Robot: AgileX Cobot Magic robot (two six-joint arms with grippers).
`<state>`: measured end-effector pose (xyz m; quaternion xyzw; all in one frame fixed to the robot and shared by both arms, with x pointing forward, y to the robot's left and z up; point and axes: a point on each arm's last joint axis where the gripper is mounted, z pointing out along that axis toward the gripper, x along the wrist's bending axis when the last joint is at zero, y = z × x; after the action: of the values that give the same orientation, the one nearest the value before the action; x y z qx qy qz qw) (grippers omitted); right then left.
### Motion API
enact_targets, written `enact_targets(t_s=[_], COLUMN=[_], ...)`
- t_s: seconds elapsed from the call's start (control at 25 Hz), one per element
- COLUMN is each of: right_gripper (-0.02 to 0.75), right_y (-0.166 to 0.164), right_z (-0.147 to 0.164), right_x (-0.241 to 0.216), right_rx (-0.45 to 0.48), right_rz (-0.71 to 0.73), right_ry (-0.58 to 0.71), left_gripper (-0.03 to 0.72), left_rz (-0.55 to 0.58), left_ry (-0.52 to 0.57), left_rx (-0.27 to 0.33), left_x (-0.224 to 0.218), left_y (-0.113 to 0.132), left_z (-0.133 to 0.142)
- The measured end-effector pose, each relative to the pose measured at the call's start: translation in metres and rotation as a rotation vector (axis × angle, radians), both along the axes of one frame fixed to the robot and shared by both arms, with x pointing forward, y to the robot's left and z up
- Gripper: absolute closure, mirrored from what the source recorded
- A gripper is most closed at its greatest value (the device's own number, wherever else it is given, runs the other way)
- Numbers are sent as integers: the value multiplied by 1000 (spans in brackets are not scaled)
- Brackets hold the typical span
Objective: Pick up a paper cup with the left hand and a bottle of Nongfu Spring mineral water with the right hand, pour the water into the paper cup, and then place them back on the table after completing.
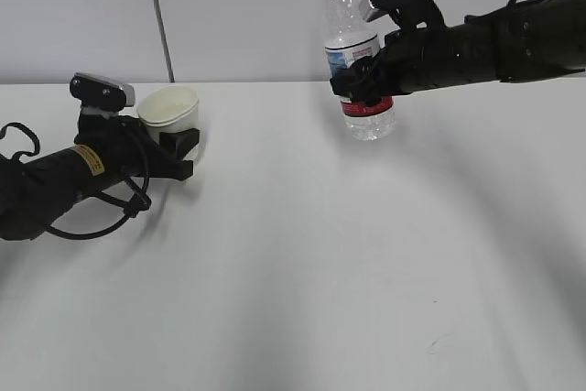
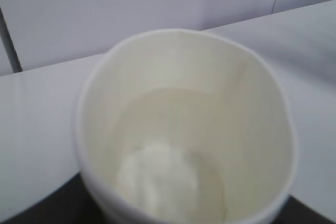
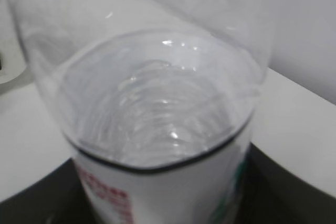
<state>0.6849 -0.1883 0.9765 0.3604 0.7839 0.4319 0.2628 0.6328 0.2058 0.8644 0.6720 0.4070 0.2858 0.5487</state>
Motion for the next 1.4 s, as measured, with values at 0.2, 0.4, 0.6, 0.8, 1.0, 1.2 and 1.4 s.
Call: enact_targets(t_s=[0.2,0.4,0.6,0.8,1.0,1.2,1.4], right_gripper=[289,289,289,289,289,289,289], right_y=[0,1,0,-2,-13,-25,-28], right_z=[-3,-6,-6,-18,-39,-41,-55], right_x=[1,2,2,7,11,15,14], right_rx=[18,19,19,62,122,150,176], right_rz=[-10,-7,-7,-16,6,1,33], right_ry=[10,13,0,23,60,32,9], left_gripper=[314,314,314,314,316,316,316], left_rz=[4,6,4,4,4,5,7], left_ry=[17,35,24,23,23,23,23], left_rx=[0,-5,-12,-12,-12,-12,-13], left_x=[-1,-1,1,2,2,2,2], left_y=[0,0,0,0,0,0,0], left_z=[-8,-19,-20,-20,-20,-20,-20])
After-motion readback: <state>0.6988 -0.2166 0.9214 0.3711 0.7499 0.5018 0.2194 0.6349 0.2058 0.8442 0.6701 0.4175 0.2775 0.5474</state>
